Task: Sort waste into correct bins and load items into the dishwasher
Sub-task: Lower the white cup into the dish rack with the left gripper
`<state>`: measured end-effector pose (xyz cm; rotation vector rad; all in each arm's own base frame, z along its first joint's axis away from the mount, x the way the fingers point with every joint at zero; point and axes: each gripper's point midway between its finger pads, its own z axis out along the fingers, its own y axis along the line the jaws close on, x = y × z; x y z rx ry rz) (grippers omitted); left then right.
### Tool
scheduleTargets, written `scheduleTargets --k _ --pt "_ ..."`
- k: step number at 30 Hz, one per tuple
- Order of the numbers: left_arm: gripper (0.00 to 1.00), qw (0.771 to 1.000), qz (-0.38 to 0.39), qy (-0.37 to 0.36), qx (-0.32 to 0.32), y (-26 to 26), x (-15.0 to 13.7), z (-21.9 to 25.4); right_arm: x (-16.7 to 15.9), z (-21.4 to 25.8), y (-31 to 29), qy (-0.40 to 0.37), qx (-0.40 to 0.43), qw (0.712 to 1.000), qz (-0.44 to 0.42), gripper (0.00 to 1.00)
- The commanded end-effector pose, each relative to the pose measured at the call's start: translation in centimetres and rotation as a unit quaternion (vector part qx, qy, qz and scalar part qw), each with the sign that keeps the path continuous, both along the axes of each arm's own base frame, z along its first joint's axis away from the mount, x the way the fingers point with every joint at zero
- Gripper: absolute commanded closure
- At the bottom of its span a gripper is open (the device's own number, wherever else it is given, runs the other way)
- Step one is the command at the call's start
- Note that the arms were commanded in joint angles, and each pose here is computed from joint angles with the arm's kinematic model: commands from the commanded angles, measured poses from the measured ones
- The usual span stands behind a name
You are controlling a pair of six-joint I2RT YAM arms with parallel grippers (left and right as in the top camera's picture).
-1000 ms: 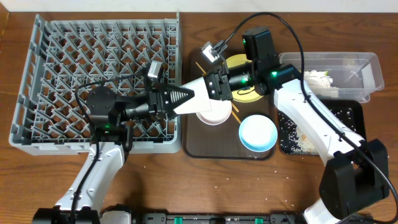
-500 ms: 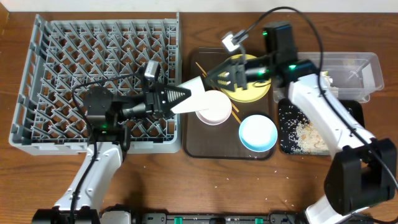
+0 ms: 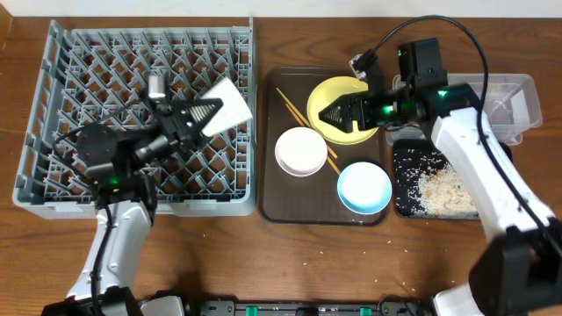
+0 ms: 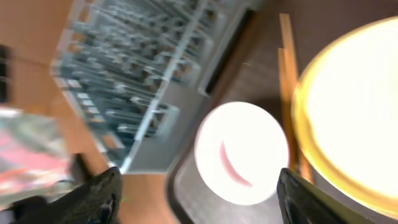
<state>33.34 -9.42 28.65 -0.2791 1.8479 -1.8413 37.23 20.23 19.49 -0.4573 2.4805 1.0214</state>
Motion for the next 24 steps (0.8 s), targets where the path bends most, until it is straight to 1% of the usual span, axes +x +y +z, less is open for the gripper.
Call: scheduleTargets --k 1,2,5,10,12,14,15,16,18,21,24 --pt "0.81 0.998 0.023 -0.059 0.019 1.1 1.0 3.6 0.3 0.4 -1.5 -0.053 -0.087 0.994 -0.028 0.19" --pt "0.82 0.997 0.026 -0.064 0.022 1.3 1.3 4.2 0.2 0.4 -1.4 -0.054 -0.093 0.994 -0.027 0.17" --pt "0.81 0.996 0.041 -0.076 0.036 1.9 2.3 5.9 -0.3 0.2 -0.8 -0.053 -0.099 0.993 -0.02 0.08" --pt "0.81 0.992 0.069 -0.082 0.072 2.6 3.8 7.9 -0.6 -0.2 -0.8 -0.049 -0.116 0.992 -0.02 0.01" --pt "0.81 0.99 0.085 -0.07 0.091 2.9 4.3 8.0 -0.6 -0.4 -1.0 -0.048 -0.122 0.991 -0.023 0.01" --pt "0.81 0.987 0.11 -0.039 0.114 3.5 4.6 7.6 -0.5 -0.5 -1.2 -0.049 -0.128 0.99 -0.026 0.01" --pt "0.85 0.982 0.128 -0.023 0.14 3.8 4.6 7.1 -0.5 -0.5 -1.3 -0.049 -0.13 0.99 -0.028 0.01" --pt "0.85 0.976 0.142 -0.011 0.164 4.0 4.4 6.8 -0.5 -0.5 -1.3 -0.049 -0.132 0.99 -0.029 0.01" --pt "0.85 0.956 0.177 0.019 0.234 4.7 3.7 5.9 -0.4 -0.5 -1.3 -0.05 -0.133 0.989 -0.029 0.01" --pt "0.85 0.915 0.213 0.055 0.34 5.3 1.7 5.1 -0.4 -0.5 -1.4 -0.051 -0.134 0.989 -0.031 0.01" --pt "0.86 0.872 0.232 0.099 0.42 5.6 -0.8 3.7 -0.4 -0.6 -1.4 -0.05 -0.134 0.989 -0.031 0.01"
